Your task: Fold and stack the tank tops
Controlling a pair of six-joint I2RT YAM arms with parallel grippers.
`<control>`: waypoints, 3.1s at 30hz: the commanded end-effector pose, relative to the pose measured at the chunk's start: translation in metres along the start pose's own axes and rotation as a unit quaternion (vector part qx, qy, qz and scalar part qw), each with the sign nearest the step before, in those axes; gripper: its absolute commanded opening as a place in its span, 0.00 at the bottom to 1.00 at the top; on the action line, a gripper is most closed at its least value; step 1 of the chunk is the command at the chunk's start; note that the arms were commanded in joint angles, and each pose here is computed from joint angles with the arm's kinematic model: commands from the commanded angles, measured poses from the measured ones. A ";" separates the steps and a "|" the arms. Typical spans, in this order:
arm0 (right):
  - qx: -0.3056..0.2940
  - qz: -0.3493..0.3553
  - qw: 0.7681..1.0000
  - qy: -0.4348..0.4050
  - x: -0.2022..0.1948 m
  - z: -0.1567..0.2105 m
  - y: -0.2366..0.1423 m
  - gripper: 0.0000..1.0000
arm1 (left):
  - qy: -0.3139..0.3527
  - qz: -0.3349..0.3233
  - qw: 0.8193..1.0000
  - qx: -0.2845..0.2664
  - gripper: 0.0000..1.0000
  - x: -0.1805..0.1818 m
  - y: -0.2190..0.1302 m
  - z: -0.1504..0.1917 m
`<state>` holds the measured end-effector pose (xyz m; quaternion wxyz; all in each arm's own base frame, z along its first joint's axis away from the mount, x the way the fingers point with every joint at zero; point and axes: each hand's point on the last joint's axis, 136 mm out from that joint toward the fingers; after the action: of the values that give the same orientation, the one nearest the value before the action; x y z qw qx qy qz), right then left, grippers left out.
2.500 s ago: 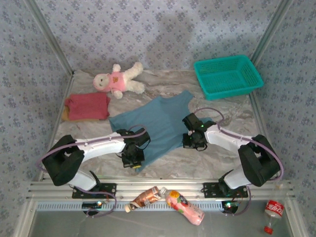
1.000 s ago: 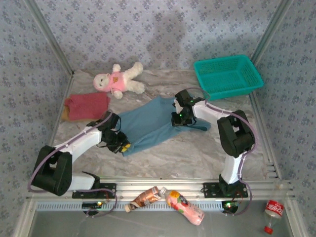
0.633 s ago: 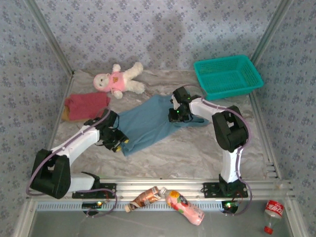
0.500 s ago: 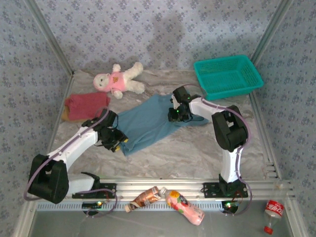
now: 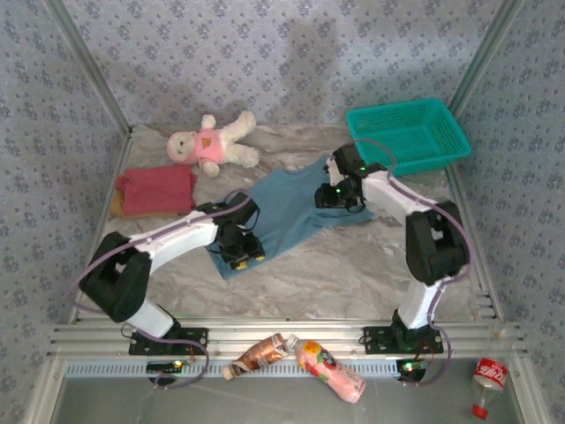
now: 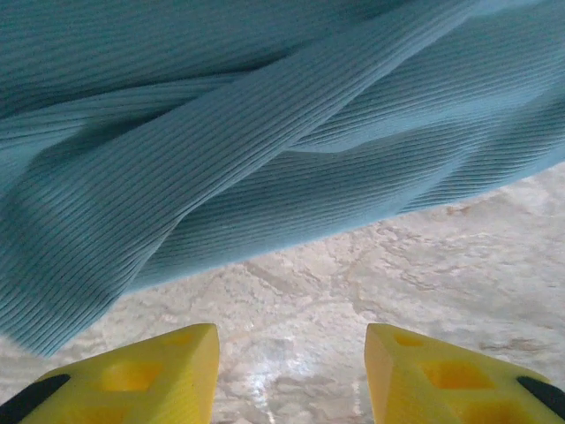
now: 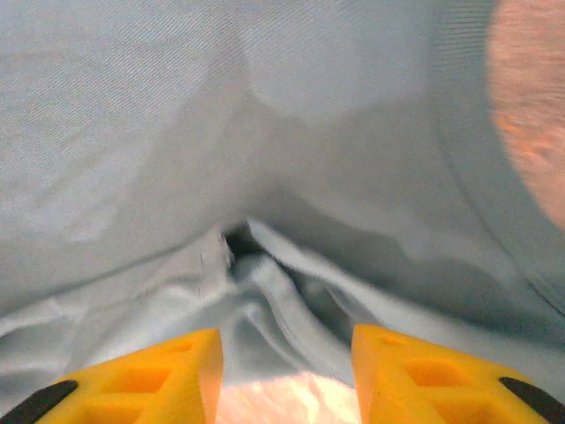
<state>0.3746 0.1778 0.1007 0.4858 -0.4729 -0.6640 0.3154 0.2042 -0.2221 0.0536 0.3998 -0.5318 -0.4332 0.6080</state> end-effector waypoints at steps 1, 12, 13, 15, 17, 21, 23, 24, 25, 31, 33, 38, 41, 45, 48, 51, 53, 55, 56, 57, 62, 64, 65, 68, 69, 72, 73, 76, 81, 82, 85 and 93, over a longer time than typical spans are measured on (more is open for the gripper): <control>0.040 0.056 0.998 -0.006 -0.041 0.042 -0.027 0.47 | 0.054 -0.033 0.998 0.013 0.46 0.003 0.000 -0.001; 0.034 0.176 0.984 -0.015 -0.126 0.035 -0.036 0.50 | 0.159 -0.187 0.967 0.060 0.46 0.043 -0.014 -0.007; 0.026 0.178 0.984 -0.016 -0.129 0.029 -0.034 0.50 | 0.162 -0.191 0.966 0.063 0.46 0.044 -0.014 -0.007; 0.021 0.174 0.984 -0.018 -0.131 0.021 -0.026 0.50 | 0.163 -0.190 0.966 0.072 0.46 0.046 -0.012 -0.004; 0.029 0.175 0.984 -0.025 -0.133 0.018 -0.017 0.50 | 0.166 -0.190 0.964 0.088 0.46 0.049 -0.009 0.001; 0.022 0.169 0.985 -0.036 -0.133 0.007 -0.004 0.49 | 0.180 -0.214 0.955 0.100 0.46 0.057 -0.013 0.002; -0.009 0.169 0.984 -0.050 -0.129 -0.017 -0.004 0.49 | 0.188 -0.231 0.949 0.101 0.46 0.063 -0.017 0.001; -0.012 0.170 0.984 -0.055 -0.129 -0.021 -0.001 0.48 | 0.191 -0.238 0.947 0.101 0.46 0.065 -0.019 0.000; -0.014 0.174 0.982 -0.064 -0.131 -0.025 0.002 0.47 | 0.193 -0.243 0.945 0.104 0.46 0.067 -0.019 0.000; -0.005 0.184 0.978 -0.096 -0.131 -0.025 0.015 0.23 | 0.211 -0.293 0.926 0.111 0.45 0.082 -0.026 -0.006; -0.017 0.193 0.976 -0.098 -0.132 -0.031 0.011 0.18 | 0.216 -0.306 0.921 0.106 0.45 0.085 -0.029 -0.011; -0.054 0.200 0.973 -0.101 -0.128 -0.049 -0.001 0.10 | 0.221 -0.303 0.922 0.097 0.44 0.084 -0.028 -0.018; -0.075 0.204 0.971 -0.105 -0.125 -0.059 -0.006 0.09 | 0.217 -0.310 0.922 0.089 0.40 0.090 -0.030 -0.026; -0.099 0.209 0.968 -0.100 -0.125 -0.068 -0.009 0.08 | 0.199 -0.304 0.929 0.067 0.34 0.095 -0.032 -0.035; -0.114 0.212 0.966 -0.093 -0.126 -0.076 -0.006 0.08 | 0.187 -0.307 0.931 0.062 0.34 0.102 -0.034 -0.040; -0.106 0.210 0.968 -0.085 -0.128 -0.078 0.003 0.08 | 0.168 -0.308 0.935 0.055 0.37 0.106 -0.042 -0.043; -0.106 0.208 0.969 -0.084 -0.128 -0.079 0.007 0.08 | 0.158 -0.298 0.940 0.047 0.40 0.104 -0.048 -0.043; -0.100 0.195 0.972 -0.084 -0.124 -0.076 0.009 0.09 | 0.165 -0.259 0.950 0.046 0.43 0.090 -0.047 -0.038; -0.098 0.188 0.974 -0.084 -0.121 -0.074 0.008 0.10 | 0.174 -0.236 0.955 0.044 0.44 0.080 -0.045 -0.035; -0.093 0.181 0.975 -0.085 -0.118 -0.070 0.007 0.12 | 0.192 -0.219 0.956 0.036 0.46 0.068 -0.044 -0.032; -0.059 0.142 0.985 -0.072 -0.105 -0.037 -0.007 0.20 | 0.264 -0.201 0.942 0.047 0.48 0.042 -0.030 -0.013; -0.052 0.134 0.987 -0.067 -0.101 -0.029 -0.013 0.24 | 0.278 -0.218 0.933 0.064 0.48 0.047 -0.022 -0.009; -0.033 0.132 0.989 -0.064 -0.103 -0.011 -0.010 0.26 | 0.285 -0.233 0.927 0.073 0.48 0.051 -0.019 -0.008; -0.021 0.132 0.989 -0.060 -0.104 0.007 -0.010 0.28 | 0.300 -0.263 0.912 0.092 0.48 0.060 -0.013 -0.010; -0.016 0.132 0.989 -0.058 -0.105 0.012 -0.010 0.29 | 0.301 -0.273 0.909 0.093 0.48 0.062 -0.012 -0.012; -0.011 0.133 0.990 -0.054 -0.105 0.020 -0.010 0.30 | 0.308 -0.303 0.897 0.093 0.47 0.069 -0.013 -0.020; -0.010 0.131 0.990 -0.053 -0.105 0.022 -0.010 0.30 | 0.312 -0.305 0.895 0.093 0.47 0.068 -0.013 -0.021; -0.004 0.127 0.991 -0.051 -0.102 0.029 -0.007 0.31 | 0.318 -0.302 0.894 0.091 0.45 0.069 -0.009 -0.022; 0.005 0.112 0.992 -0.050 -0.089 0.040 -0.002 0.31 | 0.318 -0.345 0.879 0.089 0.32 0.082 -0.023 -0.036; 0.006 0.109 0.993 -0.052 -0.085 0.042 0.000 0.31 | 0.312 -0.343 0.882 0.084 0.29 0.083 -0.026 -0.039; 0.007 0.100 0.994 -0.050 -0.077 0.045 0.003 0.31 | 0.301 -0.336 0.890 0.071 0.21 0.085 -0.030 -0.046; -0.007 0.076 0.996 -0.054 -0.058 0.036 0.014 0.31 | 0.246 -0.330 0.909 0.071 0.20 0.103 -0.028 -0.067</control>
<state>0.3453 0.1191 0.0549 0.4105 -0.5119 -0.6460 0.3902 0.2480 -0.1181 0.0444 0.7142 -0.4732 -0.4116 0.3109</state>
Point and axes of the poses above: each hand's point on the last joint's axis, 136 mm out from that joint toward the fingers, its own y axis out along the fingers, its own x axis along the line the jaws close on, z = x × y, and after that the axes turned 10 degrees about y, right-handed
